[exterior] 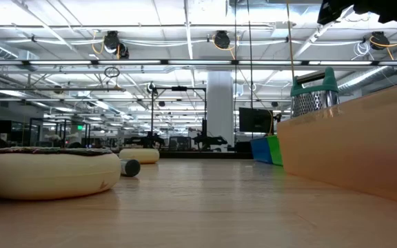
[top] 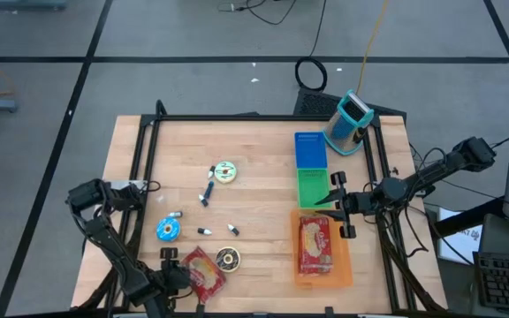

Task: Pick & Place Food Item
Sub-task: Put the red popcorn bag into the orange bin

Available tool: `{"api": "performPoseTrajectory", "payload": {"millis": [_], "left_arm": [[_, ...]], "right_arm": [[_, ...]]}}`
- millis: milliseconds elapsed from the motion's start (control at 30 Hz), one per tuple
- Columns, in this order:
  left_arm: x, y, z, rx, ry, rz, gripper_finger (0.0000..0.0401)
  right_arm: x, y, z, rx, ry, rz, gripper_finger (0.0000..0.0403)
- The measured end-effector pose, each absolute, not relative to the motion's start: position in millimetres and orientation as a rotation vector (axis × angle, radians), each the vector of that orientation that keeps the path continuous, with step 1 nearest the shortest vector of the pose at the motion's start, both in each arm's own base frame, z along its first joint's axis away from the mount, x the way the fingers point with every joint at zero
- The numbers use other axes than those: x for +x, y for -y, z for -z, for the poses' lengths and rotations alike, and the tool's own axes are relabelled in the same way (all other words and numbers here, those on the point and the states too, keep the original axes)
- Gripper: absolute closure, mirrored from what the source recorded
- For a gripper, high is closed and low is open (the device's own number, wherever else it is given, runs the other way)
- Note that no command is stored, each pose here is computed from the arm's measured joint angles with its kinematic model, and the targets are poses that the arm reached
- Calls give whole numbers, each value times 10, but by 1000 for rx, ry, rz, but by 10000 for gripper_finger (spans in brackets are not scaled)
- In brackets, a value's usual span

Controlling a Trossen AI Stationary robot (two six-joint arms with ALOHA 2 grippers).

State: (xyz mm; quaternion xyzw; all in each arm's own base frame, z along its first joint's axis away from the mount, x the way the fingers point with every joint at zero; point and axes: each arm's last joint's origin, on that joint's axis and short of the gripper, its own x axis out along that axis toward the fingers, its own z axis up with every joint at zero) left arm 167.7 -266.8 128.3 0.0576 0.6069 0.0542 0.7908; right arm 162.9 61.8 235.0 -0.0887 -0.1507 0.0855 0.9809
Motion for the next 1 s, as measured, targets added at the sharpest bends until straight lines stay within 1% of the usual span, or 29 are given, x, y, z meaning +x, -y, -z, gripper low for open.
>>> {"api": "performPoseTrajectory", "payload": {"millis": [200,433,533,633,800,933,1000], "left_arm": [[1764,2636,-1302,205,-1316,-53,226],[1891,2605,-1352,355,-1290,38,226],[1912,2588,-1353,376,-1289,44,226],[1937,2552,-1353,298,-1310,-20,226],[1933,2436,-1376,77,-1395,-246,226],[1888,2313,-1443,77,-1419,-355,226],[1857,2267,-1559,40,-1389,-404,226]], "right_arm": [[1630,-618,-2350,-179,303,-172,330],[1630,-618,-2347,-181,300,-172,330],[1632,-619,-2339,-185,292,-173,330],[1633,-619,-2336,-186,289,-173,330],[1633,-619,-2336,-193,290,-172,330],[1633,-619,-2336,-193,290,-172,330],[1633,-619,-2336,-193,290,-172,330]]}}
